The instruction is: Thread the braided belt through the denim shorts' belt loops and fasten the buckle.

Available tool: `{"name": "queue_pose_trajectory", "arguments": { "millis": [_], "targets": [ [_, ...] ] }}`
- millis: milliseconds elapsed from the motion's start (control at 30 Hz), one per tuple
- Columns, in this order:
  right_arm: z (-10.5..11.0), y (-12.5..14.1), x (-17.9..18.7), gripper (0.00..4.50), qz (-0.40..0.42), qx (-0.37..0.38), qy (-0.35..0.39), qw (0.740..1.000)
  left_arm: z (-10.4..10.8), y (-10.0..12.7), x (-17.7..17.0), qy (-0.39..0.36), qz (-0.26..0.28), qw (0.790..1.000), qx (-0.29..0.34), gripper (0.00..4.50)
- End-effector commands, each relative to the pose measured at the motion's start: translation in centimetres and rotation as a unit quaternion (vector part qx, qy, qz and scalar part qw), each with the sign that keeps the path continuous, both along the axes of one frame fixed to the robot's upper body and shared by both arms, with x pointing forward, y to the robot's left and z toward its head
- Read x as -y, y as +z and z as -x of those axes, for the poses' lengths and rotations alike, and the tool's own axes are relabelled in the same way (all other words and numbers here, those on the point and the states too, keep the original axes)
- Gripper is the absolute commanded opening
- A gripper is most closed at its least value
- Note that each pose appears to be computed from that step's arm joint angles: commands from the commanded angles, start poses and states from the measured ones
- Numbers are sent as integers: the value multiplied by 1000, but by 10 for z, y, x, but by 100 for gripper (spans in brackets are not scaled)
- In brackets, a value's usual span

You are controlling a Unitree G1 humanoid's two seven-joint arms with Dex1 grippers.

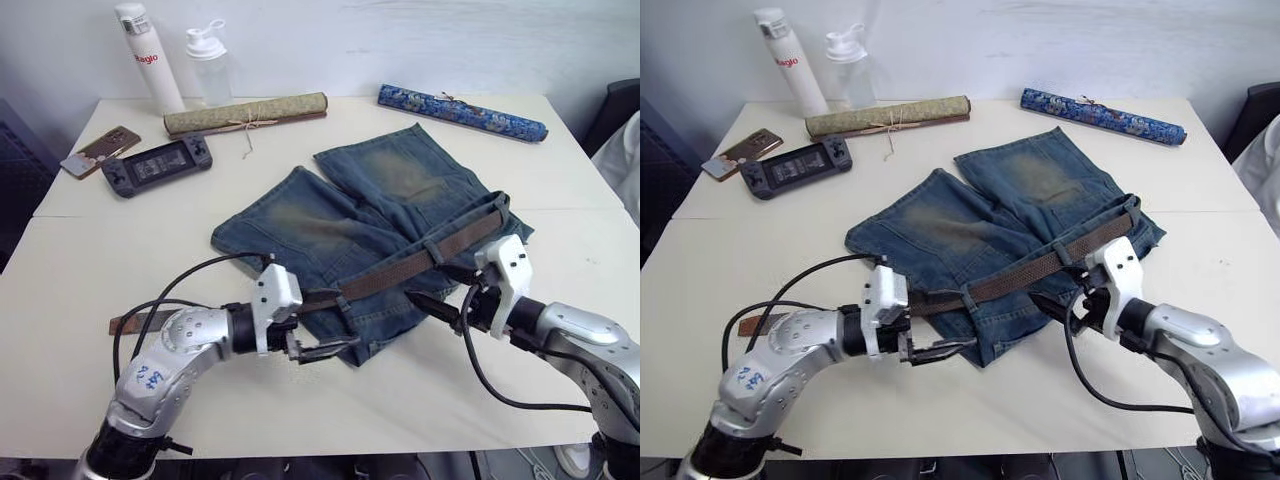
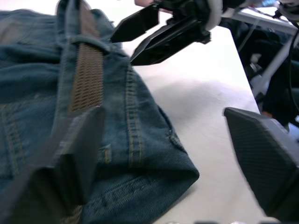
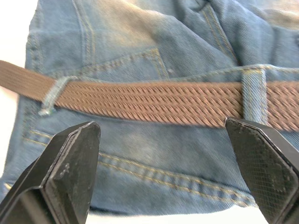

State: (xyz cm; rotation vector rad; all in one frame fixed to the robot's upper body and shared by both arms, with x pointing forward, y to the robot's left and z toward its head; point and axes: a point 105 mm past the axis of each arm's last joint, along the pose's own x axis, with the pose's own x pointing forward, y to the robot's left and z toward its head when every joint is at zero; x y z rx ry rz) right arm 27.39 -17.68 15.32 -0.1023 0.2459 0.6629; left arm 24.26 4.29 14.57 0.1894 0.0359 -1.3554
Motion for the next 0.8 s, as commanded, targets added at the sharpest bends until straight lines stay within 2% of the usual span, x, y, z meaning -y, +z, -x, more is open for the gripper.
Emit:
{"name": "queue_pose_trajectory", "arguments": {
  "millis": [33,167,267,433,533,733,800],
  "targets": [
    [0,13,15,450,23,34,-18,999,-6,-16,19,-33,-41,998,32,446],
    [0,18,27,450,30,36,-36,998,-11,-43,37,-64,-121,986,93,446],
    [-1,20,34,450,33,36,-52,997,-10,-53,48,-75,-140,981,108,446],
    [0,18,37,450,34,29,-62,997,-12,-65,46,-73,-177,974,116,446],
    [-1,19,37,450,30,29,-66,997,-22,-69,37,-61,-216,963,151,366],
    [-7,19,37,450,29,33,-76,996,-36,-63,15,-32,-252,946,202,114],
    [-8,19,36,450,28,35,-77,996,-39,-61,-2,-18,-263,940,215,114]
  ]
}}
